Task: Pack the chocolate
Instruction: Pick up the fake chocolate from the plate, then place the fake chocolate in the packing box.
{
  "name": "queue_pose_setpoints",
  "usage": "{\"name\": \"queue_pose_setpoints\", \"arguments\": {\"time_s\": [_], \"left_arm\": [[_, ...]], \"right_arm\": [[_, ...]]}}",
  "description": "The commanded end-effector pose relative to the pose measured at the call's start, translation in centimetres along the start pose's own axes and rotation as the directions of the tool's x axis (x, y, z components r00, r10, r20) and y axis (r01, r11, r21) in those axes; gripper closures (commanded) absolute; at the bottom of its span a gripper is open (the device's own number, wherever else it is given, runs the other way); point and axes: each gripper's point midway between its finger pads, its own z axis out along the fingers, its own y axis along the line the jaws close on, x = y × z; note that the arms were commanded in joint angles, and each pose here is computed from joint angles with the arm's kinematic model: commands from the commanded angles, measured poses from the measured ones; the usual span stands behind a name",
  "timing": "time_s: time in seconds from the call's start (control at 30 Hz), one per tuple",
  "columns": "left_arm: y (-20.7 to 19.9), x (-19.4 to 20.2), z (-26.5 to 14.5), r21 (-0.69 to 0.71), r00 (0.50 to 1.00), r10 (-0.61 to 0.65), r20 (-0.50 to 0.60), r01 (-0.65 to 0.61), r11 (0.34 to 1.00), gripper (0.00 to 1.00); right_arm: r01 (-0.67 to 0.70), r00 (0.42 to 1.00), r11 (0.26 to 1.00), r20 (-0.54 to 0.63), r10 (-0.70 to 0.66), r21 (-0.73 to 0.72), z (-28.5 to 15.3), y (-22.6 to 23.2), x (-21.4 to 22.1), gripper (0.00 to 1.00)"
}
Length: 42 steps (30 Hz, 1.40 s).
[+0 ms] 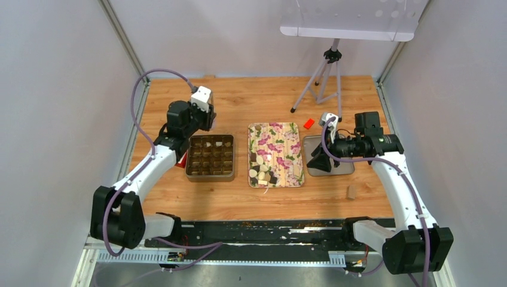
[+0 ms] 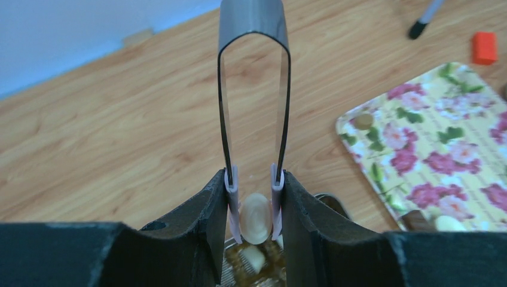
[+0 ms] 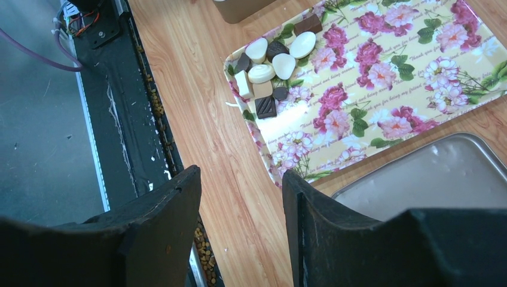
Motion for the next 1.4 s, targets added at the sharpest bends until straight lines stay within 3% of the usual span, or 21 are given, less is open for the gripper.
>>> {"name": "queue_pose_setpoints", "arguments": {"time_s": [0.0,0.2,0.43,0.63,0.83,1.0,1.23,1.37], "left_arm": [[4.4,0.9,-1.4,-0.175,0.999,-0.051,-0.011,0.048,0.983,0.79],[7.3,3.7,-2.4,-0.261,0.997,-0.080,-0.023,0.071,0.963,0.79],[7.9,4.9,-2.5,-0.276,0.996,-0.083,-0.026,0.072,0.959,0.78],[8.2,5.5,-2.3,-0.286,0.994,-0.106,-0.039,0.090,0.954,0.63],[7.8,5.5,-2.5,-0.275,0.991,-0.126,-0.039,0.111,0.955,0.62],[7.7,5.6,-2.7,-0.278,0.990,-0.137,-0.042,0.120,0.953,0.51],[7.5,5.0,-2.7,-0.265,0.991,-0.131,-0.025,0.120,0.957,0.50],[6.1,3.9,-2.8,-0.186,0.993,-0.121,-0.002,0.119,0.975,0.58]], "right_arm": [[0.050,0.997,0.999,0.053,-0.049,-0.009,-0.2,-0.2,-2.0,0.48],[0.043,0.998,0.999,0.051,-0.042,-0.011,-0.1,-0.2,-2.0,0.48],[0.037,0.998,0.999,0.049,-0.037,-0.007,-0.1,-0.2,-1.9,0.48],[0.035,0.998,0.999,0.046,-0.035,-0.004,-0.2,-0.3,-1.9,0.48],[0.038,0.998,0.999,0.045,-0.037,-0.003,-0.1,-0.3,-1.8,0.48],[0.038,0.998,0.999,0.045,-0.038,-0.004,-0.1,-0.4,-1.8,0.48],[0.046,0.998,0.999,0.047,-0.046,-0.004,-0.1,-0.5,-1.9,0.48],[0.046,0.998,0.999,0.046,-0.046,-0.001,-0.1,-0.3,-1.7,0.48]]}}
